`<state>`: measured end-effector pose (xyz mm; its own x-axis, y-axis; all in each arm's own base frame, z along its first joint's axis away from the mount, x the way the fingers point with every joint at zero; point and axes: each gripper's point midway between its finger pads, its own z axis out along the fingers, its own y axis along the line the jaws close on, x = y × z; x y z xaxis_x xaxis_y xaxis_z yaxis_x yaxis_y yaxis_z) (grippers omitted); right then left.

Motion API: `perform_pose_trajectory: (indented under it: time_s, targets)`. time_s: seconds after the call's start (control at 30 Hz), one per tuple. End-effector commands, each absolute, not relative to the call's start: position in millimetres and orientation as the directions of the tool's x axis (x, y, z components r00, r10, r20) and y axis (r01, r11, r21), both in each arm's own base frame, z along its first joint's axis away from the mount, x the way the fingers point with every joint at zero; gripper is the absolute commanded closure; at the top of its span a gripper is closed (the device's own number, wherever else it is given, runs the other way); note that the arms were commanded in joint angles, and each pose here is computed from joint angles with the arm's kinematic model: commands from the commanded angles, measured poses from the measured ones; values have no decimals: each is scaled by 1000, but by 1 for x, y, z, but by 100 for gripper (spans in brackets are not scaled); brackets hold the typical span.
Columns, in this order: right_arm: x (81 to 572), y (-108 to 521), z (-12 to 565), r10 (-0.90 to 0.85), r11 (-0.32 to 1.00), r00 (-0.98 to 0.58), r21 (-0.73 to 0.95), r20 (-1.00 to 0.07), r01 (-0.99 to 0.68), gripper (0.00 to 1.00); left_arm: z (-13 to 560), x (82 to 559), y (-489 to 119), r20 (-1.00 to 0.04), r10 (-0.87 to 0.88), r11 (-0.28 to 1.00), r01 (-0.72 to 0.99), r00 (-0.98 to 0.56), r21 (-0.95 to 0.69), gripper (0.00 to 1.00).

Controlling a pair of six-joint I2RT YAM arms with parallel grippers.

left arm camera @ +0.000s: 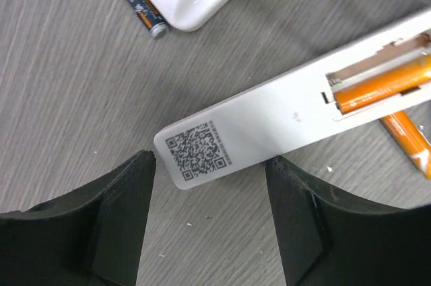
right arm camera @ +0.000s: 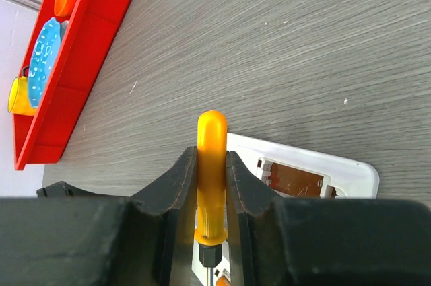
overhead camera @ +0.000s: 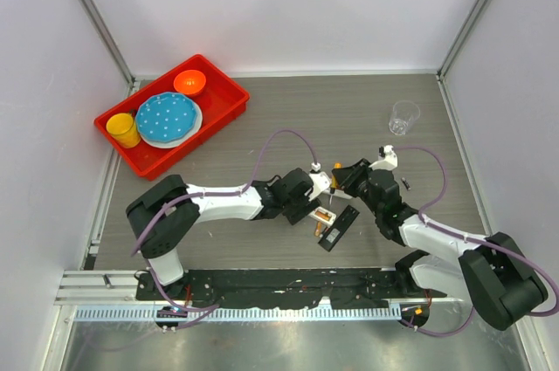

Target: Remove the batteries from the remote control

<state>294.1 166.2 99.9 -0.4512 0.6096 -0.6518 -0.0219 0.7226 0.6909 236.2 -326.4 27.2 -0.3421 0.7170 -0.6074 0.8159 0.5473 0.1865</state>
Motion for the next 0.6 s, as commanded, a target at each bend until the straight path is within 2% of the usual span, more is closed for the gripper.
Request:
perform_pose_trajectory:
  time_s: [0.0,0.3,0.57]
  targets:
    - [307,170,120,611,722,-410,689,-677,-60,99,28,254,-316,-606,708,603,757,-363,252,32]
    - [309,171,118,603,729,-416,681,-681,-59,99,33,266,-325,-643,667,626,752,-377,208,36]
    - [309,172,121,599,732,-413,678,-686,-64,99,29,249,-329,-634,671,585,799,-383,136,41]
